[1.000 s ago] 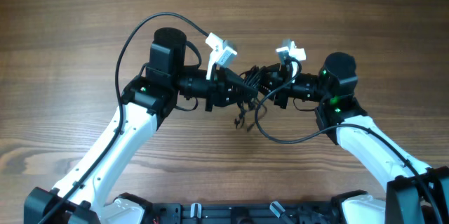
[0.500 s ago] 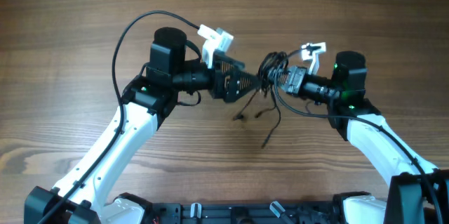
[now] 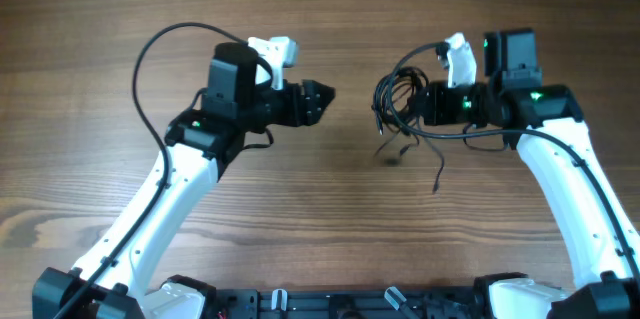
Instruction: Untangle cables
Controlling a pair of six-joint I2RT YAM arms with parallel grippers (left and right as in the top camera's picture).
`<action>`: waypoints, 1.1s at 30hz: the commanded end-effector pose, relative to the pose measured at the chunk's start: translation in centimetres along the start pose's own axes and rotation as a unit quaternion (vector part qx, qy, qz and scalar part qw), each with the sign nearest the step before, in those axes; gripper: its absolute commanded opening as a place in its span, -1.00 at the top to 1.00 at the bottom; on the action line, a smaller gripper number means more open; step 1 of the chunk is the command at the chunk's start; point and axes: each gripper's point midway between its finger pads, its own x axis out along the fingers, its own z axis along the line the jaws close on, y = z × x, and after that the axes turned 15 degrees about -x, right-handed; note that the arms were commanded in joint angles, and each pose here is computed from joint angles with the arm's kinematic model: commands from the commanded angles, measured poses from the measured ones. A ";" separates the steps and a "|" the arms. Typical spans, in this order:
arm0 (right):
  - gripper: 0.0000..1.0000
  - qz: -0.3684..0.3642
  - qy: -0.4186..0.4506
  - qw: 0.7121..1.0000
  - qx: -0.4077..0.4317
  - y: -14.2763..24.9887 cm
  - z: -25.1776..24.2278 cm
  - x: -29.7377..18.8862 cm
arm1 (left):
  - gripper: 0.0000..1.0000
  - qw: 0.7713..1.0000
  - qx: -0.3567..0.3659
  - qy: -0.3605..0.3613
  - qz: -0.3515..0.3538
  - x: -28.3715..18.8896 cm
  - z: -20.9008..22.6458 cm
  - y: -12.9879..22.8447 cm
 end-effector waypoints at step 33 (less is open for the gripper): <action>0.91 0.062 -0.061 0.978 -0.188 1.1 7.4 4.9 | -0.28 0.982 0.166 0.016 0.090 3.1 -1.9 5.7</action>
